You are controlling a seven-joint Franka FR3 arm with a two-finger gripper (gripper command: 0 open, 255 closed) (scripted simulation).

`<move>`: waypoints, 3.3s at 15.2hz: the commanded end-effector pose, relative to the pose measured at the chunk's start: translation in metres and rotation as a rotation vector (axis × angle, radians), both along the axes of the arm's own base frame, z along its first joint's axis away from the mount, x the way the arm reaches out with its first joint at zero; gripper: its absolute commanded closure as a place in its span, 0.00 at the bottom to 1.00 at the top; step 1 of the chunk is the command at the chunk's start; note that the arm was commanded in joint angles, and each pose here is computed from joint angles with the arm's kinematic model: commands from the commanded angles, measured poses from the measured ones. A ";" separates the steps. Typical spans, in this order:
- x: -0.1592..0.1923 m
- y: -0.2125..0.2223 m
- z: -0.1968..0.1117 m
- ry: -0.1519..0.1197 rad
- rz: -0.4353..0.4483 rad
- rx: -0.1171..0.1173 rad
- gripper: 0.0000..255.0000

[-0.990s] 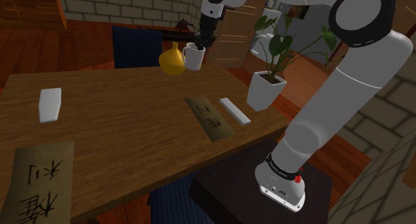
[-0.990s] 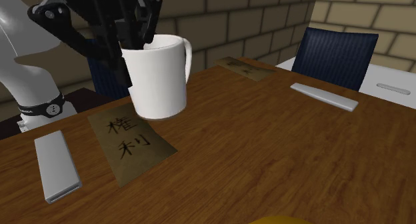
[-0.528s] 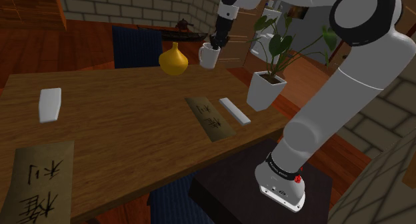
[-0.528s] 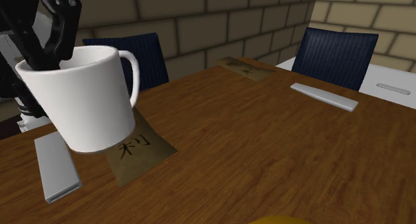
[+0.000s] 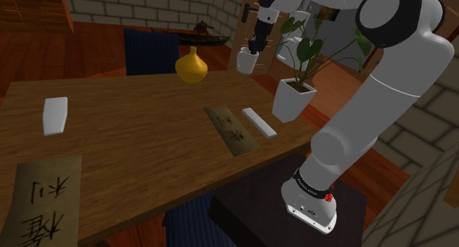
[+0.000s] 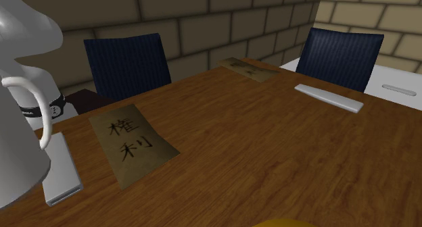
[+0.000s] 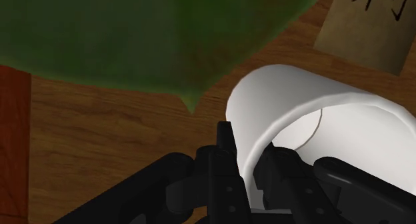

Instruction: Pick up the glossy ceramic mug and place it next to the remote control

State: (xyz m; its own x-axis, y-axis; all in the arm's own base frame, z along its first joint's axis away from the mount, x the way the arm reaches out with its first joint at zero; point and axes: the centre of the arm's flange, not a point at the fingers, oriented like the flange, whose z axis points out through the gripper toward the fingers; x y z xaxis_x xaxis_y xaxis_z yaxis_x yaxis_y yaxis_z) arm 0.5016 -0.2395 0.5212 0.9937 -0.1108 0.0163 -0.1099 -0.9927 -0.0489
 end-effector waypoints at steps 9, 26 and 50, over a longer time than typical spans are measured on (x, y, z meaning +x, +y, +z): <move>-0.003 -0.004 -0.051 0.000 0.001 0.000 1.00; -0.003 -0.004 -0.140 0.000 0.001 0.000 1.00; -0.004 -0.006 -0.111 0.000 0.001 0.000 0.00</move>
State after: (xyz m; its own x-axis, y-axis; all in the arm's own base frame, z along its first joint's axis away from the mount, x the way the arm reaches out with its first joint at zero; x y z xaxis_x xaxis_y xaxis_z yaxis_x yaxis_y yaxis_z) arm 0.4972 -0.2461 0.4079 0.9938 -0.1100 0.0175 -0.1090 -0.9929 -0.0486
